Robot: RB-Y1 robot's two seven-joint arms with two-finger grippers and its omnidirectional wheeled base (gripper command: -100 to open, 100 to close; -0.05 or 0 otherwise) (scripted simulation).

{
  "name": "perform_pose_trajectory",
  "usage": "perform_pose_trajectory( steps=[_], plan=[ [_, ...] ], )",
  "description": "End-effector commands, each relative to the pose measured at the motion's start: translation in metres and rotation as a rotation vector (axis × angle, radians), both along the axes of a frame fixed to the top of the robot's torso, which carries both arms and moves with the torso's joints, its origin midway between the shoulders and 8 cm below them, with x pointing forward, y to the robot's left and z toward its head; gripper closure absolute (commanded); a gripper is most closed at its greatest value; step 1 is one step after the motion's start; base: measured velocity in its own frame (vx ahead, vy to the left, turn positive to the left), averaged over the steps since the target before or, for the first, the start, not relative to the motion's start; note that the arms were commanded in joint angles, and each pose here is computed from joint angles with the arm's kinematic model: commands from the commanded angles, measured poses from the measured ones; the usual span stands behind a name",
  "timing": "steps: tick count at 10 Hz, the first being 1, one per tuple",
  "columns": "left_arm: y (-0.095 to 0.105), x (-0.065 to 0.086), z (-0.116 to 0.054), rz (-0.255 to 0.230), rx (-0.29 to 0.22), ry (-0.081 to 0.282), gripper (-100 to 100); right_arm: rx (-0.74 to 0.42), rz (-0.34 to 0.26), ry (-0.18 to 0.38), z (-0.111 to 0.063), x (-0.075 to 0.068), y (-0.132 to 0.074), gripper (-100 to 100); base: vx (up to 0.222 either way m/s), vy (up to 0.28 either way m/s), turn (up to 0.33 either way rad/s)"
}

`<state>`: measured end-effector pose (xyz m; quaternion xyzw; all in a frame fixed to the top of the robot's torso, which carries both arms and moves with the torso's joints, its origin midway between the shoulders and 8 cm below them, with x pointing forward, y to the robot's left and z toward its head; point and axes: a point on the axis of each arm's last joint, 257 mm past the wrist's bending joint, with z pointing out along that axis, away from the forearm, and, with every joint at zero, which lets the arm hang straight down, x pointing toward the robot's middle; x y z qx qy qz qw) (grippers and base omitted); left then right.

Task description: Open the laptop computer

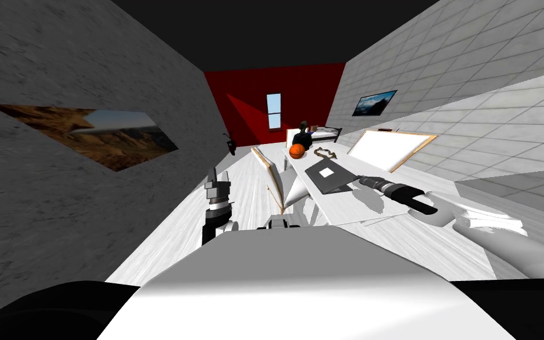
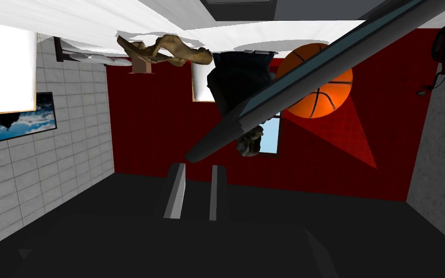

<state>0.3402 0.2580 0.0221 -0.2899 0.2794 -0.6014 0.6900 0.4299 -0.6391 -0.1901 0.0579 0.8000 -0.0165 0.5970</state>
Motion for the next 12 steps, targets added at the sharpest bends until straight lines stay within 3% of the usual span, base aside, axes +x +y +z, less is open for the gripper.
perform_pose_trajectory(
  steps=[1,2,3,8,9,10,12],
  plan=[
    [0.000,0.000,0.000,0.000,0.000,0.000,0,0.076,-0.041,0.007,-0.016,-0.011,-0.009,100,-0.079,-0.077,0.120],
    [0.000,0.000,0.000,0.000,0.000,0.000,0,0.116,-0.072,0.011,-0.024,-0.019,-0.017,100,-0.073,-0.050,0.171],
    [0.000,0.000,0.000,0.000,0.000,0.000,0,0.092,-0.060,0.008,-0.008,-0.016,-0.021,-100,-0.036,-0.013,0.054],
    [0.000,0.000,0.000,0.000,0.000,0.000,0,0.092,-0.063,0.009,0.036,-0.016,-0.037,-100,0.006,0.038,-0.004],
    [0.000,0.000,0.000,0.000,0.000,0.000,0,0.091,-0.062,0.009,0.030,-0.018,-0.035,-100,-0.001,0.013,0.001],
    [0.000,0.000,0.000,0.000,0.000,0.000,0,0.093,-0.063,0.008,0.031,-0.018,-0.035,0,0.000,0.000,0.000],
    [0.000,0.000,0.000,0.000,0.000,0.000,0,0.093,-0.063,0.008,0.031,-0.018,-0.035,0,0.000,0.000,0.000]
  ],
)
